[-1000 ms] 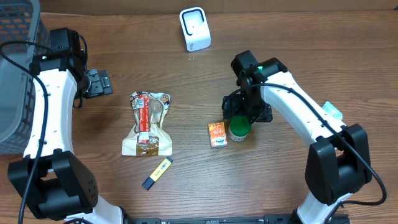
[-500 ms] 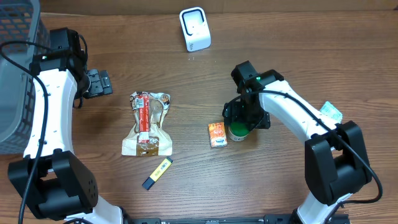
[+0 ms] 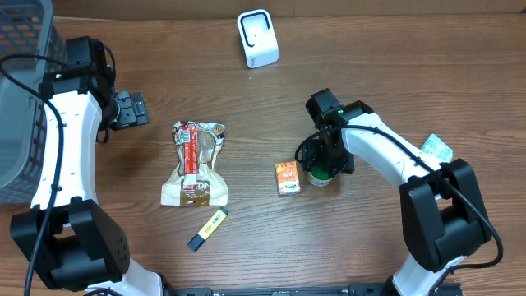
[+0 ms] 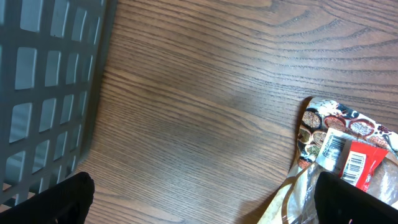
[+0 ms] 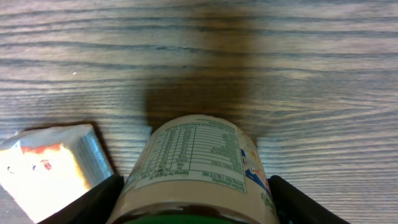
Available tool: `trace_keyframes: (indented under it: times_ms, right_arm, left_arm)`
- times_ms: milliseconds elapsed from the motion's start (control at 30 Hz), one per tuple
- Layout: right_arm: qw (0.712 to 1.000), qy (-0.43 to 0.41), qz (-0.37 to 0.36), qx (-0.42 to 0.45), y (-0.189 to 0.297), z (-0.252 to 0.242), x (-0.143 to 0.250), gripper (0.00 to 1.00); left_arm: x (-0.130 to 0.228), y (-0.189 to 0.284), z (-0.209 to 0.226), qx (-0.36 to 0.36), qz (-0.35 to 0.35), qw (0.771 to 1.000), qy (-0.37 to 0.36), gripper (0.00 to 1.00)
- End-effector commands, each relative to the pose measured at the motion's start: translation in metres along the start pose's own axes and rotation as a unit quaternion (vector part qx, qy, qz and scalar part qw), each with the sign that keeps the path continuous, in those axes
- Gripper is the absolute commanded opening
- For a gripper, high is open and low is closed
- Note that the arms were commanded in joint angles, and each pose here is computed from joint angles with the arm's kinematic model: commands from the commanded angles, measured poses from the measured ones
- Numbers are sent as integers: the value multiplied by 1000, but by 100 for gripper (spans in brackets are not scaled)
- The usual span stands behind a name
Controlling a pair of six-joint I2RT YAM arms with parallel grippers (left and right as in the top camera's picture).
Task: Scan the item barcode
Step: 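Close the right gripper around the green-lidded jar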
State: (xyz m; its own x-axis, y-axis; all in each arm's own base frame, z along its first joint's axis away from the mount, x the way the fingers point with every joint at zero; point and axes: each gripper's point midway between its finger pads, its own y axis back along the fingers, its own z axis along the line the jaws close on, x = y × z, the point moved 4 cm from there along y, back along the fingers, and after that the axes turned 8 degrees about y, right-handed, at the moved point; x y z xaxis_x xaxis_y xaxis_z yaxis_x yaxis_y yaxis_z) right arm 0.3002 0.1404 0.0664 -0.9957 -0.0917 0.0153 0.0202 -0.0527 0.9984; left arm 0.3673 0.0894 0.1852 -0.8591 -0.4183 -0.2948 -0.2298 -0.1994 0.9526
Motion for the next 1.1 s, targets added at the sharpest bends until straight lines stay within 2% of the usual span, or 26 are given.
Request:
trace_keyframes:
  times_ms: [0,100,200,267,1067]
  right_arm:
    - [1000,0,-14,16,5,-4,0,68]
    - [1000,0,-14,16,5,-4,0,69]
    - [1000,0,-15,15,5,-4,-1,77]
    - [1000,0,-14,16,5,-4,0,78]
    - [1000,2,-10,15,12,-3,-1,78]
  left_arm:
    - [0,1,-1,2,-1,1000,-10,100]
    - [0,1,-1,2,-1,1000,-10,100]
    - [0,1,-1,2,-1,1000,-10,100]
    - [-1,1,-1,2,-1,1000,-10,100]
    - [-1,1,-1,2,-1,1000,-10,100]
